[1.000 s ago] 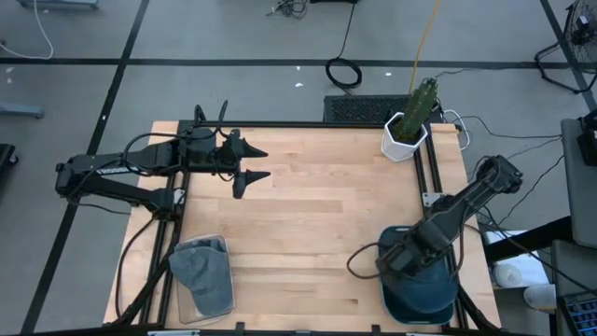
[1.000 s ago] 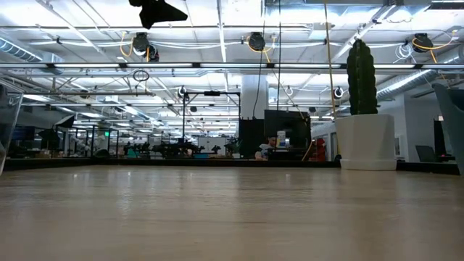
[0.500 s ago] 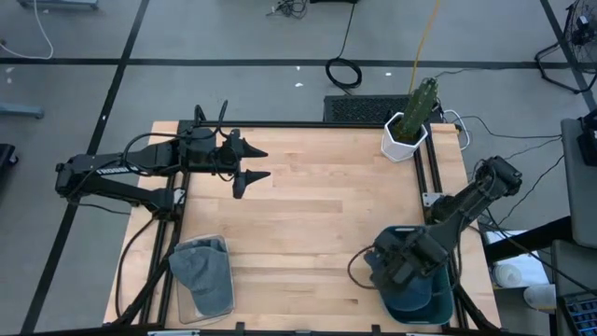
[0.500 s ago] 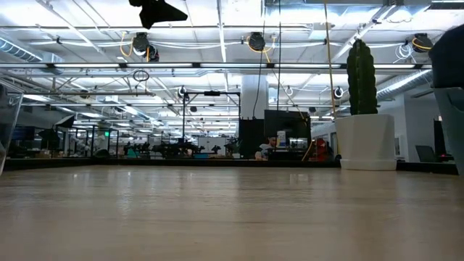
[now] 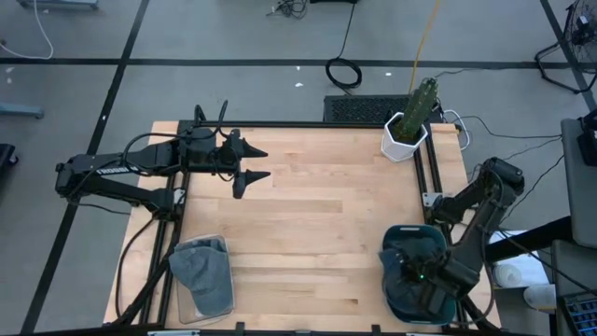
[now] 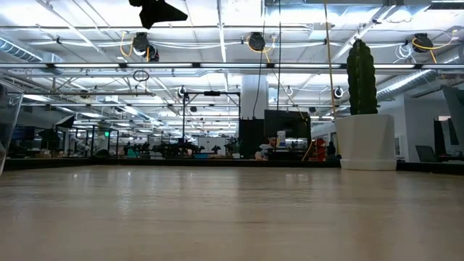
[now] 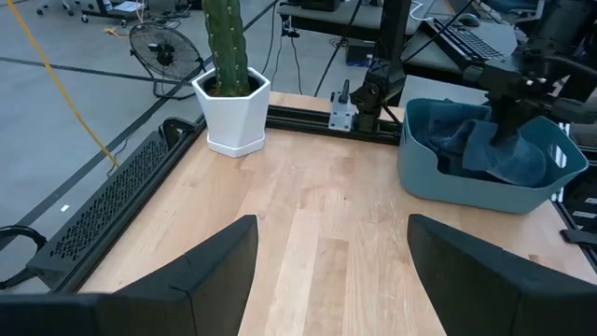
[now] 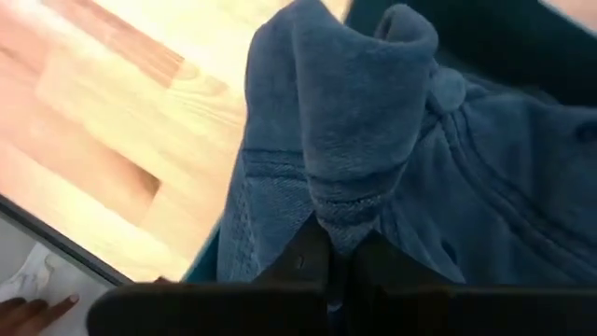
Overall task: Pick & Place hat
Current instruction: Put the blue cap into the blue bin, then return to Home Position
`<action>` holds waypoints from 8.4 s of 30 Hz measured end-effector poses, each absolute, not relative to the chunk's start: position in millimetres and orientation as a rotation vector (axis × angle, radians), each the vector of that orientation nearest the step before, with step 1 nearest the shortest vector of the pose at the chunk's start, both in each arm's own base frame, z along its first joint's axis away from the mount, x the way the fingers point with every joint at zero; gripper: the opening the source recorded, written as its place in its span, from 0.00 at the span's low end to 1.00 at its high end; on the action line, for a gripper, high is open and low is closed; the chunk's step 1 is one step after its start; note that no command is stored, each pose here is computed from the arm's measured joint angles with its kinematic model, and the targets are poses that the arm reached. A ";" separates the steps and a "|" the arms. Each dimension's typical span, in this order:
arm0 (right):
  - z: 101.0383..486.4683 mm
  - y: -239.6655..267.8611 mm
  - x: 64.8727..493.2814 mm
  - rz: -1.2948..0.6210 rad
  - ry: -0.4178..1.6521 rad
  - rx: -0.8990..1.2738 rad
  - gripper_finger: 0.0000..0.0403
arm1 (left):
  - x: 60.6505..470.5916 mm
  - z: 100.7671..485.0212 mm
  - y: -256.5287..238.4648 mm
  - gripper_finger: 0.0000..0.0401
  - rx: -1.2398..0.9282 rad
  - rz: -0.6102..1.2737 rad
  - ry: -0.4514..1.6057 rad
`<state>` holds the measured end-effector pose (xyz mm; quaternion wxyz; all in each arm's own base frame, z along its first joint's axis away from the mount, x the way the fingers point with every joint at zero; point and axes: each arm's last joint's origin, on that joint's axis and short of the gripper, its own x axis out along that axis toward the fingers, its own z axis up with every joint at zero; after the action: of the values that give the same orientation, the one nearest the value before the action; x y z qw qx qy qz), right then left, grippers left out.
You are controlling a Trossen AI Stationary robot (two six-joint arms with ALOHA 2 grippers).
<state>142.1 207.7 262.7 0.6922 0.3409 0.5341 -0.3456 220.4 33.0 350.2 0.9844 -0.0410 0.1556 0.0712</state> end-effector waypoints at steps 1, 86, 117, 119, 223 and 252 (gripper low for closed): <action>262.7 208.2 140.1 -0.784 1.200 0.767 0.00 | 220.4 350.2 33.0 0.70 -0.083 0.143 0.313; 229.4 205.0 170.8 -0.244 1.657 0.094 0.00 | 220.4 350.2 33.0 0.70 -0.082 0.143 0.313; 288.5 236.7 156.0 -0.070 1.615 0.357 0.00 | 220.3 350.3 33.1 0.70 -0.082 0.144 0.312; 274.0 234.3 152.5 -0.087 1.640 0.310 0.00 | 220.4 350.2 33.0 0.70 -0.082 0.143 0.313; 206.5 16.2 125.9 0.050 0.061 -0.010 0.00 | 220.3 350.2 32.9 0.70 -0.082 0.143 0.313; 171.8 3.3 107.5 -0.043 -0.017 0.046 0.00 | 216.3 340.8 29.5 0.70 -0.038 0.059 0.282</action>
<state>107.5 3.3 171.8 0.9995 0.0228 -0.0083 -0.0216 216.3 29.5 340.8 0.9895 -0.0188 0.1403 0.0293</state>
